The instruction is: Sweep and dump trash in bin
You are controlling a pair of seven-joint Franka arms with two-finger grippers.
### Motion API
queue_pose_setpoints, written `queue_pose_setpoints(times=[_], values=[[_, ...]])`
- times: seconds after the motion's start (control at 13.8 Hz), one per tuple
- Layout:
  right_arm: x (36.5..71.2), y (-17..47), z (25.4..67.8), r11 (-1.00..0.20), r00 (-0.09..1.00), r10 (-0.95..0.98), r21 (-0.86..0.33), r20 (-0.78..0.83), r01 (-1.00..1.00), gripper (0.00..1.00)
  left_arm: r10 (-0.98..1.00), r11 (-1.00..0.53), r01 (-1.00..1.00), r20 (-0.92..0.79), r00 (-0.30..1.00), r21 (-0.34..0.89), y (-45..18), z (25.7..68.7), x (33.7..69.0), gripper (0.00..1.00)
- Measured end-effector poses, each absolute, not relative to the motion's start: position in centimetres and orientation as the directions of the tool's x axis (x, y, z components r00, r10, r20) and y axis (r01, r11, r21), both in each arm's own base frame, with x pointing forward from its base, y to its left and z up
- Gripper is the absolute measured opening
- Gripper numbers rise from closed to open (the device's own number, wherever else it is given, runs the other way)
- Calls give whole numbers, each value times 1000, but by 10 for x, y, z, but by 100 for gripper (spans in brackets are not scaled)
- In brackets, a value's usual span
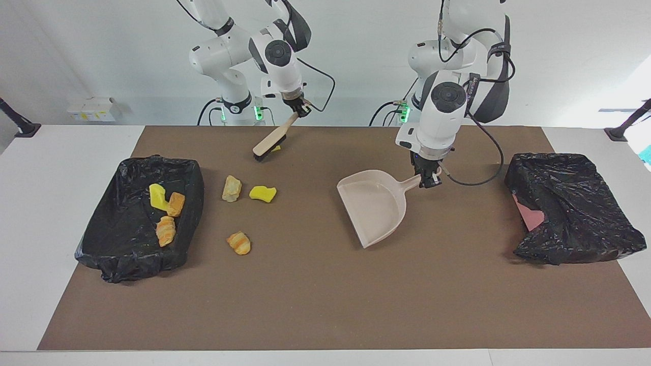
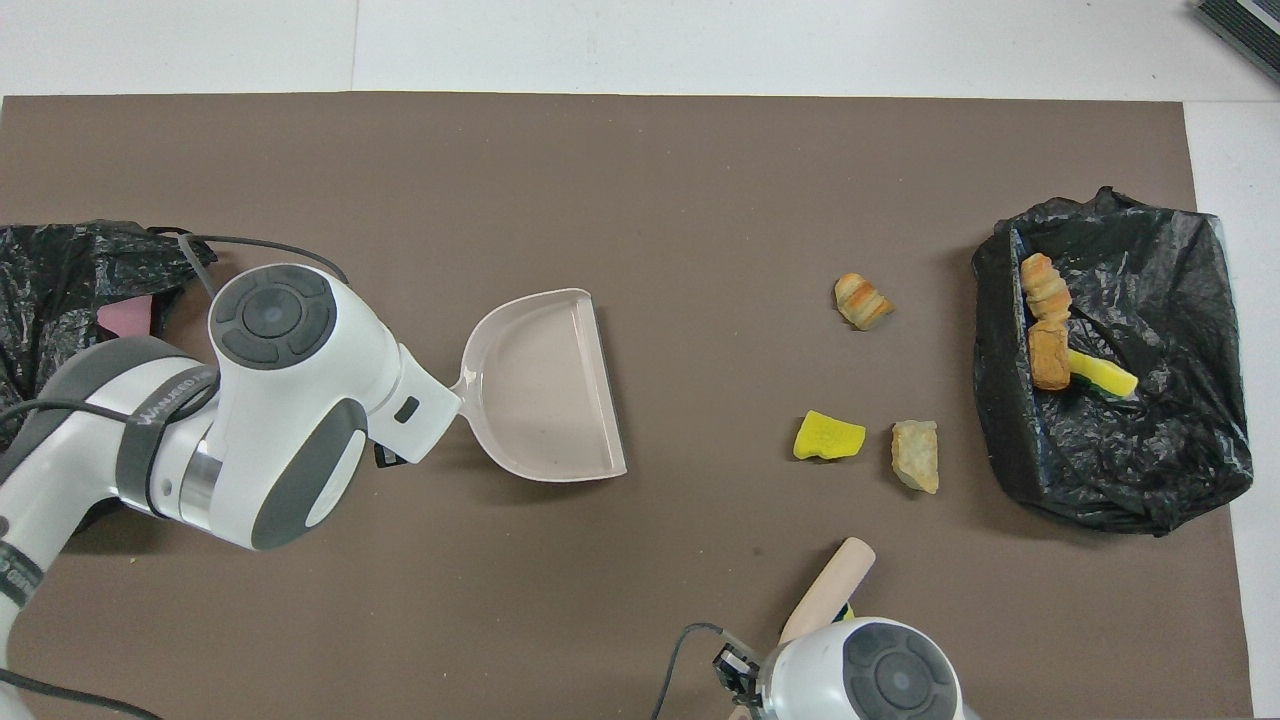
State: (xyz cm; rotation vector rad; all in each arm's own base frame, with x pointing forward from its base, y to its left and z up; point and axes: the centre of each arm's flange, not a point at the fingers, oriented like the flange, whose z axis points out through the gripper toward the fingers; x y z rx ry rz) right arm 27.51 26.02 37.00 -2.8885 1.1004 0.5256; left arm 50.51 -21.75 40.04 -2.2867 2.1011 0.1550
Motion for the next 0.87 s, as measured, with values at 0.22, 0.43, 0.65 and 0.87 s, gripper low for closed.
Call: queue_pose_setpoints(times=[0.22, 0.43, 0.65, 0.87], values=[[323, 276, 382, -760, 725, -623, 7, -293, -650, 26, -995, 2, -999, -97, -5, 34, -246, 394, 480, 32], [376, 306, 403, -790, 766, -590, -15, -255, -613, 26, -995, -13, -1000, -103, 10, 28, -267, 393, 464, 32], [404, 301, 424, -812, 777, -577, 76, -251, -579, 26, -994, -45, -999, -103, 42, 20, -274, 389, 458, 32], [411, 269, 428, -862, 831, -505, 182, -233, -473, 26, -994, -48, -999, -99, 46, 14, -274, 389, 459, 32]])
